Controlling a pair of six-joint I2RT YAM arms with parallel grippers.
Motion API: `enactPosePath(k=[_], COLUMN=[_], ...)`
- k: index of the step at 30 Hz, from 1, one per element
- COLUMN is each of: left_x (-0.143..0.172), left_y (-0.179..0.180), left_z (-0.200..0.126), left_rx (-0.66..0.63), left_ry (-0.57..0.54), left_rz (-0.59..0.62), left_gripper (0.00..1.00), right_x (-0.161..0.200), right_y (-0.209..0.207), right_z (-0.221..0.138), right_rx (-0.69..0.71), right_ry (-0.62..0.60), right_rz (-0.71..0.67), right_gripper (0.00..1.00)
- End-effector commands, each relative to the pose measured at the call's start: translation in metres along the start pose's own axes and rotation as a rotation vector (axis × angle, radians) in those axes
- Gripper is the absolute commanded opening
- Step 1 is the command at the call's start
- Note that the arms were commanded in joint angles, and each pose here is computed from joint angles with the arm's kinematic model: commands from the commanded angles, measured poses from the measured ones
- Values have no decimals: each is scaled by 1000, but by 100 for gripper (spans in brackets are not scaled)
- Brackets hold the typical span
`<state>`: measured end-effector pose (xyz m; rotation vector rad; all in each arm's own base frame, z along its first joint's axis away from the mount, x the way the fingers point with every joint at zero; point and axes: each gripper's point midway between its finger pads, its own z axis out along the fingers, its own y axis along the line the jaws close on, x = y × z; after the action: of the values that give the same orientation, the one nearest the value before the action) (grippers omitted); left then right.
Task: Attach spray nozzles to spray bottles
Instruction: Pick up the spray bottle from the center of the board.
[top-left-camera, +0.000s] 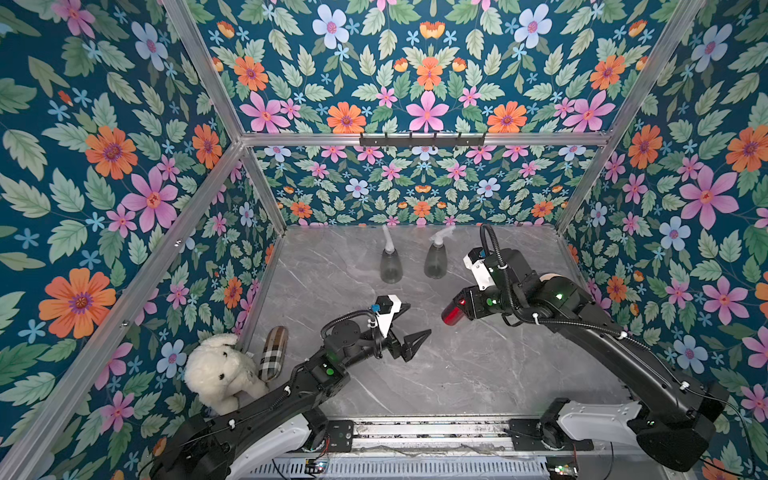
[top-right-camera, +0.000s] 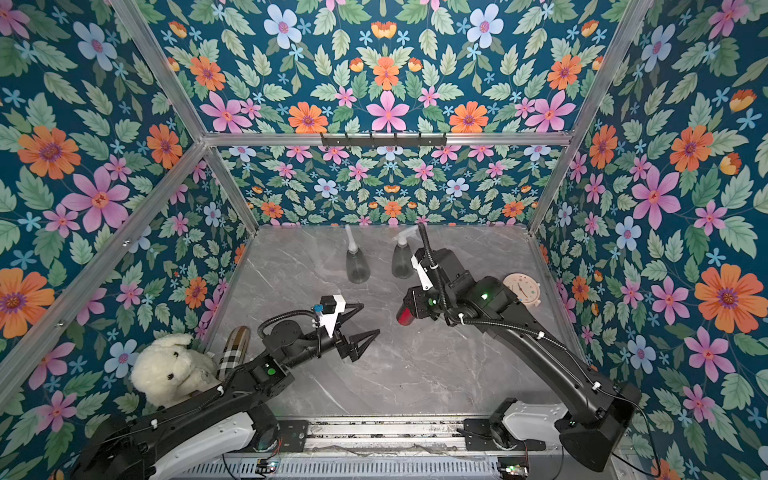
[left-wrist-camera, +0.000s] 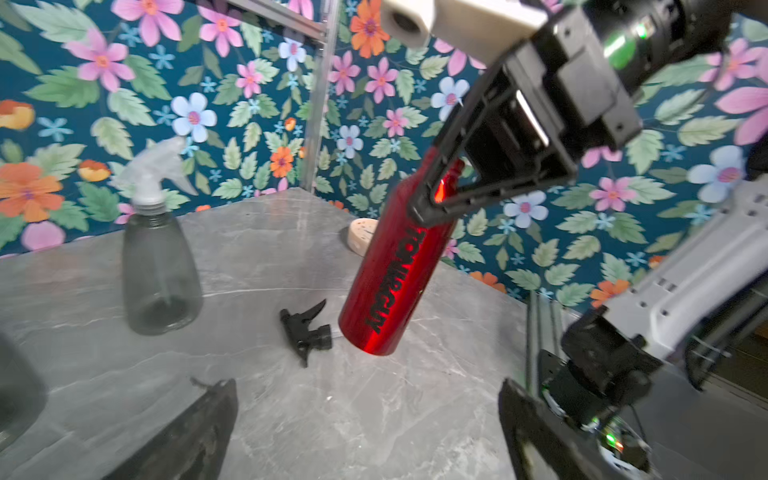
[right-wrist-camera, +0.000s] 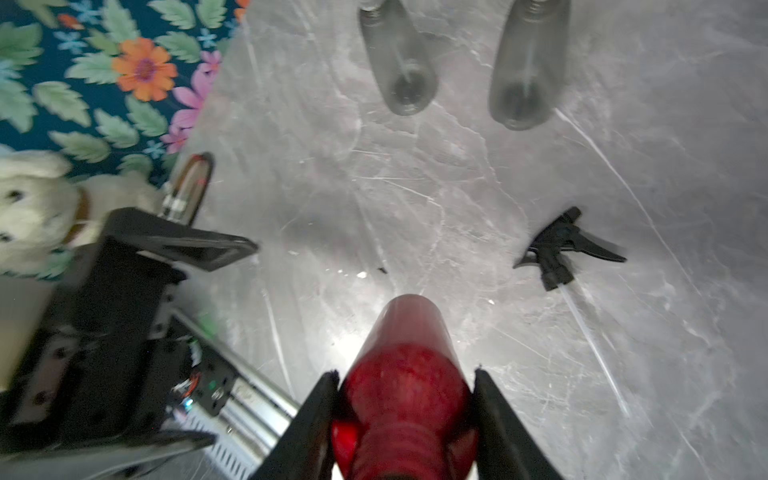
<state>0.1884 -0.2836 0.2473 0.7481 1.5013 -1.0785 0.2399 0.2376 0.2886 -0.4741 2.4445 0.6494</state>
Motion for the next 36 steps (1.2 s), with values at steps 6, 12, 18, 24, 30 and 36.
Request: enactPosePath(k=[6, 12, 18, 24, 30, 36], left_x=[-9, -7, -4, -5, -6, -5], left_y=[-42, -44, -50, -52, -51, -51], left_z=[-1, 2, 2, 1, 0, 1], left_rx=[243, 262, 296, 311, 303, 300], left_ry=[5, 34, 51, 52, 52, 55], left_rz=[36, 27, 26, 27, 31, 33], left_gripper=[96, 92, 86, 81, 66, 48], right_x=[13, 10, -2, -2, -4, -6], right_y=[60, 93, 109, 120, 120, 118], right_z=[-22, -17, -23, -14, -11, -12], right_rx=[-291, -339, -376, -383, -371, -362], right_ry=[182, 201, 173, 205, 207, 192], right_rz=[-135, -249, -290, -328, -335, -333], right_gripper=[35, 35, 34, 34, 34, 36])
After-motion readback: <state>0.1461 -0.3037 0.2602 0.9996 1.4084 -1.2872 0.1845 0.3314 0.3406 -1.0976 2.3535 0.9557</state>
